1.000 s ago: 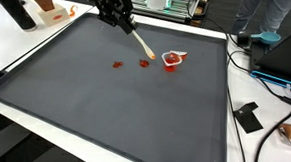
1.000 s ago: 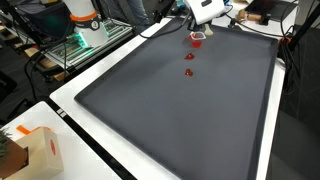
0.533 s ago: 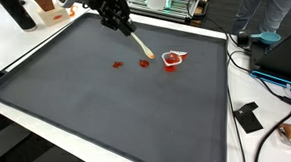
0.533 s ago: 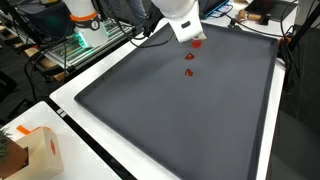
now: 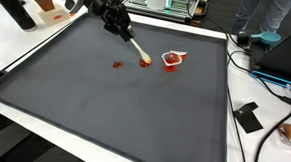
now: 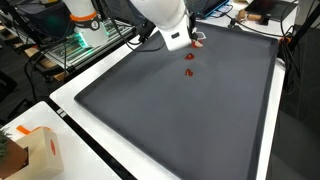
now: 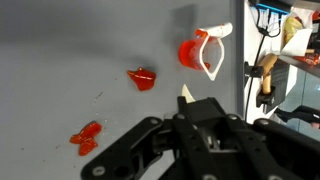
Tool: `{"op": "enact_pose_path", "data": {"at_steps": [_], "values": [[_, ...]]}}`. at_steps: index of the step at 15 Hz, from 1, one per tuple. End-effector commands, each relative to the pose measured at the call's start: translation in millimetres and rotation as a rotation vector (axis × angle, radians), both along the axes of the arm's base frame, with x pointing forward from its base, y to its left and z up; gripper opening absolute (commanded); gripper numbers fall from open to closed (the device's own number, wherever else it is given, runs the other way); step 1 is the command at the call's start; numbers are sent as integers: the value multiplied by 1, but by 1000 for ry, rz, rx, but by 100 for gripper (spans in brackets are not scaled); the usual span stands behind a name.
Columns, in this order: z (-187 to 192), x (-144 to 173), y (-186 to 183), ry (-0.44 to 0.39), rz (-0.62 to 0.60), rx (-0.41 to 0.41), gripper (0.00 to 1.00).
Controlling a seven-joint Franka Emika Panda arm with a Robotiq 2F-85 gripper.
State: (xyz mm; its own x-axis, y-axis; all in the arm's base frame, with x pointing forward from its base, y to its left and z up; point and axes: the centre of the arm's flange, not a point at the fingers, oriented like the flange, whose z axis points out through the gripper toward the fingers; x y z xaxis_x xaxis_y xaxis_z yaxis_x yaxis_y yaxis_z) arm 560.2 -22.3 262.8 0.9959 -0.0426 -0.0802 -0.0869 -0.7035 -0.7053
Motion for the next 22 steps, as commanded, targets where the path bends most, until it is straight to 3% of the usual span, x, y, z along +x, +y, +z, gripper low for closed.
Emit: {"op": "enact_pose_path", "data": {"at_steps": [1,11,22], "values": [[-11,-8,4,-9,-58,-14,6],[-13,-5,12,7,-131,-91,6],[27,0,18,16,-133,-177,6]]}}
